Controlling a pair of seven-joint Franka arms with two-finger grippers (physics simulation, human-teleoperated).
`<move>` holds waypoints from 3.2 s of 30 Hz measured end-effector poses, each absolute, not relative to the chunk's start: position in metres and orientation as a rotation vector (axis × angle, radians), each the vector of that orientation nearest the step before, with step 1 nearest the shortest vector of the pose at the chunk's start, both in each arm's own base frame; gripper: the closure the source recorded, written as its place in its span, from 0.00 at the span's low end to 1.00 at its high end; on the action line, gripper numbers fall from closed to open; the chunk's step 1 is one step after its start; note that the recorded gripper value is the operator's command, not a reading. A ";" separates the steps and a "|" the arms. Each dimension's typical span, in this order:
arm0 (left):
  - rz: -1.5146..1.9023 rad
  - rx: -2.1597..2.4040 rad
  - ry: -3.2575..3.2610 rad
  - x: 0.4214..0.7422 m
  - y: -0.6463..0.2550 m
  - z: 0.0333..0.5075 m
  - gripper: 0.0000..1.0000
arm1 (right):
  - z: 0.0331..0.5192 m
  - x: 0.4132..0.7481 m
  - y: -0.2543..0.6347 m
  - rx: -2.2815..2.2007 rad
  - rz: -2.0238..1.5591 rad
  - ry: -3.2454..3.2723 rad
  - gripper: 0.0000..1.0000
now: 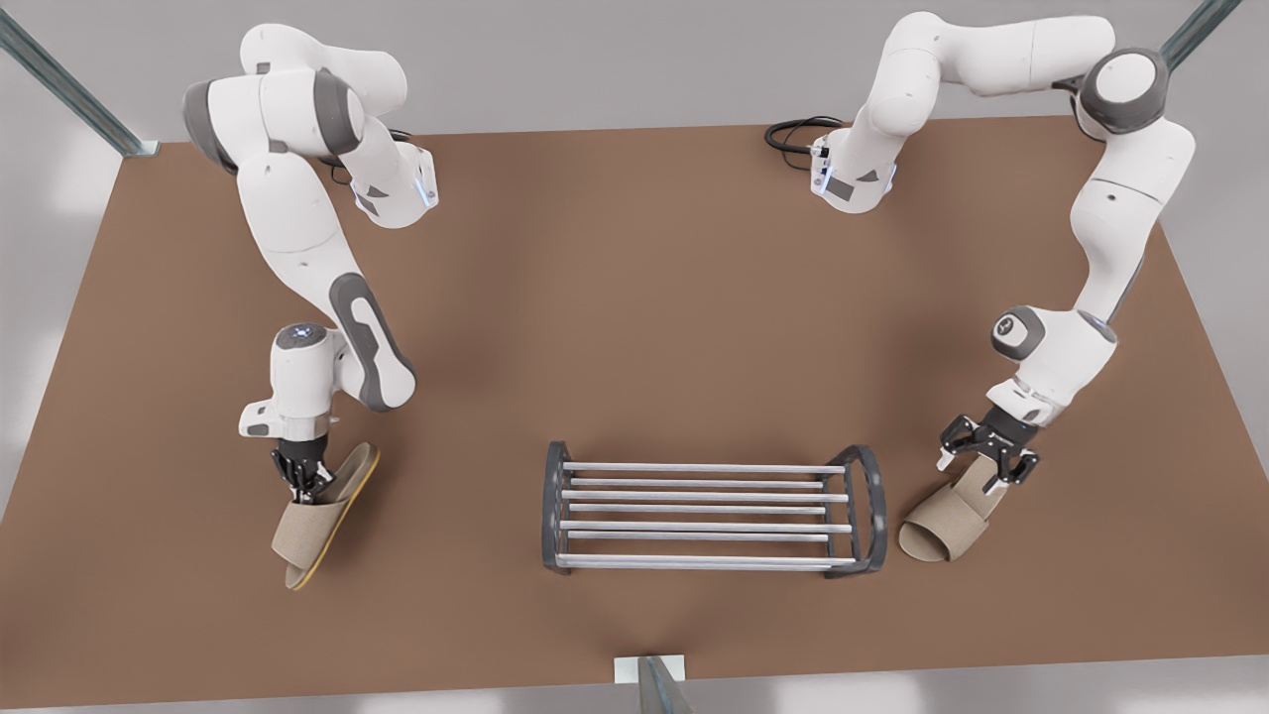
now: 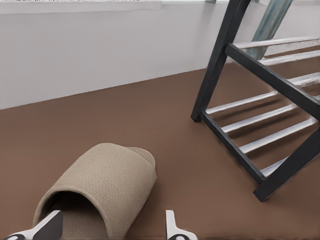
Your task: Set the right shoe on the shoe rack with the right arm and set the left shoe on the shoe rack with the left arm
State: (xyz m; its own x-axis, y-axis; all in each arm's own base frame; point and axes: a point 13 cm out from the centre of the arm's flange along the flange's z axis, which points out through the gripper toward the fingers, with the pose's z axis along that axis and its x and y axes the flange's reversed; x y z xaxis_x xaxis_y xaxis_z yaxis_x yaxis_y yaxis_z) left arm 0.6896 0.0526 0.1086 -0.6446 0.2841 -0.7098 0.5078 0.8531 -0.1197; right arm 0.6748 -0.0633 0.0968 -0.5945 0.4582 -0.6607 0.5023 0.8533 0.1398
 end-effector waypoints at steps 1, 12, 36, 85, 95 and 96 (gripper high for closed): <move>-0.392 0.598 2.292 0.689 0.050 0.106 0.00 | 0.102 0.676 -0.063 0.702 -0.071 2.292 0.79; -0.303 0.742 2.201 0.691 0.050 0.095 0.00 | 0.199 0.669 -0.051 0.793 0.102 2.229 0.79; -0.275 0.807 2.134 0.694 0.032 0.074 0.00 | 0.383 0.673 -0.045 0.380 0.187 2.671 0.79; -0.280 0.789 2.142 0.714 0.020 0.057 0.72 | 0.306 0.721 0.509 0.471 0.252 2.545 0.79; -0.253 0.799 2.146 0.720 0.032 0.078 0.74 | 0.273 0.733 0.516 0.461 0.290 2.473 0.79; -0.251 0.799 2.143 0.723 0.034 0.087 0.74 | 0.266 0.733 0.518 0.460 0.289 2.474 0.79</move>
